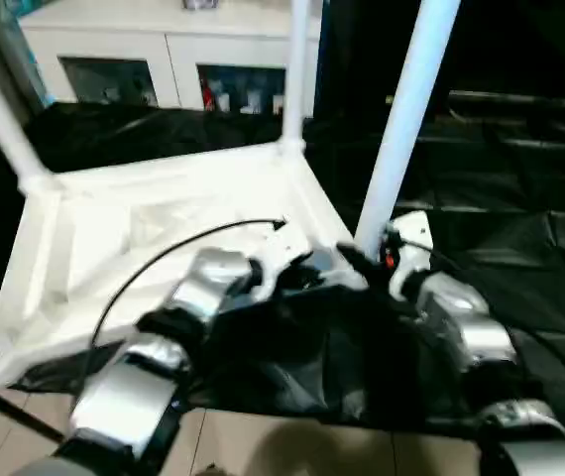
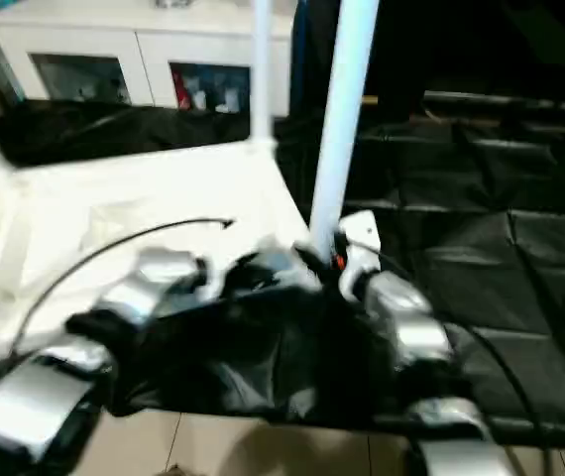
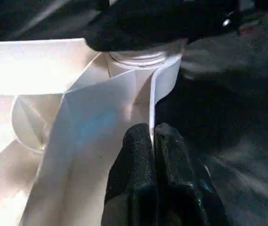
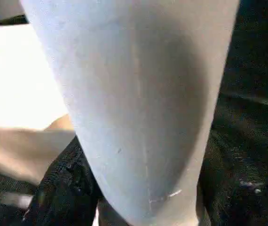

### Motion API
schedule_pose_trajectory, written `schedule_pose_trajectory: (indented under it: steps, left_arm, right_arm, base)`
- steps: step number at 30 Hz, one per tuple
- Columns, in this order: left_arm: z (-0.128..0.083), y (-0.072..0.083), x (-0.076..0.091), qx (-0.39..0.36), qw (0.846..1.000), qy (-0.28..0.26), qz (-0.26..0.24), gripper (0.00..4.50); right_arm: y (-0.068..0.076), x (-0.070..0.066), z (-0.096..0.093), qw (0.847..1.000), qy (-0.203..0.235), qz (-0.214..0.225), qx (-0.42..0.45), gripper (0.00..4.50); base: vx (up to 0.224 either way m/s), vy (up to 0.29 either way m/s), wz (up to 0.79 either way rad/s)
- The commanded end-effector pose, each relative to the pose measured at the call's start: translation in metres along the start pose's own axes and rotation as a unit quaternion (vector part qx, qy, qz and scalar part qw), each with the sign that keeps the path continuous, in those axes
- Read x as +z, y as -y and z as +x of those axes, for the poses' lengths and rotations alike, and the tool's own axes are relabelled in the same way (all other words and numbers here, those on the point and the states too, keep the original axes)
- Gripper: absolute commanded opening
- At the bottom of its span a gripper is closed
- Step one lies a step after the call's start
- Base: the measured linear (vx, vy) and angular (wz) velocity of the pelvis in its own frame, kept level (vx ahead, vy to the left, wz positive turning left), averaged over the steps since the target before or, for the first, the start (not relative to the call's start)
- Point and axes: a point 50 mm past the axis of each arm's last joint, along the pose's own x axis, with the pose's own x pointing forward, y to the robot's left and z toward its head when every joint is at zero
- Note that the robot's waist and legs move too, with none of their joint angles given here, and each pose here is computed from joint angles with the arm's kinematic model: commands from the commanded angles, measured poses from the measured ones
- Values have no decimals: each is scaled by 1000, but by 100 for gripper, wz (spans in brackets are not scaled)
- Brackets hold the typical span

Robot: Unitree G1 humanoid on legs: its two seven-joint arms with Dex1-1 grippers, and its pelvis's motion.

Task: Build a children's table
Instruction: Rotate leg to tighten

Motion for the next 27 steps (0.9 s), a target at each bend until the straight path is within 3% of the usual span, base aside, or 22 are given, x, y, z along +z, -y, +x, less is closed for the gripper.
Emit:
schedule_pose_trajectory:
  steps: [1, 6, 7, 12, 18, 21, 27]
  left_arm:
    - [7, -6, 15, 72, 996, 37, -32, 0]
    - [10, -3, 17, 63, 997, 41, -28, 0]
    - [10, -3, 17, 60, 997, 41, -26, 0]
    - [4, -2, 11, 23, 999, 36, -10, 0]
    - [-8, -1, 0, -46, 998, 32, 3, 0]
    - [-24, 1, -11, -119, 992, 18, 23, 0]
    - [-42, 5, -21, -199, 979, 13, 29, 0]
  right_arm:
    - [-30, -36, 7, 996, -79, 37, 21, 239]
    - [-43, -25, 15, 997, -50, 32, 52, 239]
    - [-44, -24, 15, 997, -46, 31, 58, 295]
    - [-44, -19, 9, 992, -36, 6, 123, 331]
    - [-32, -16, -10, 971, -42, -45, 229, 331]
    - [-15, -9, -28, 953, -49, -73, 291, 331]
    - [-4, -3, -44, 930, -64, -92, 350, 331]
  base:
    - [0, 0, 0]
    - [0, 0, 0]
    - [0, 0, 0]
    - [0, 0, 0]
    - [0, 0, 0]
    - [0, 0, 0]
    - [0, 0, 0]
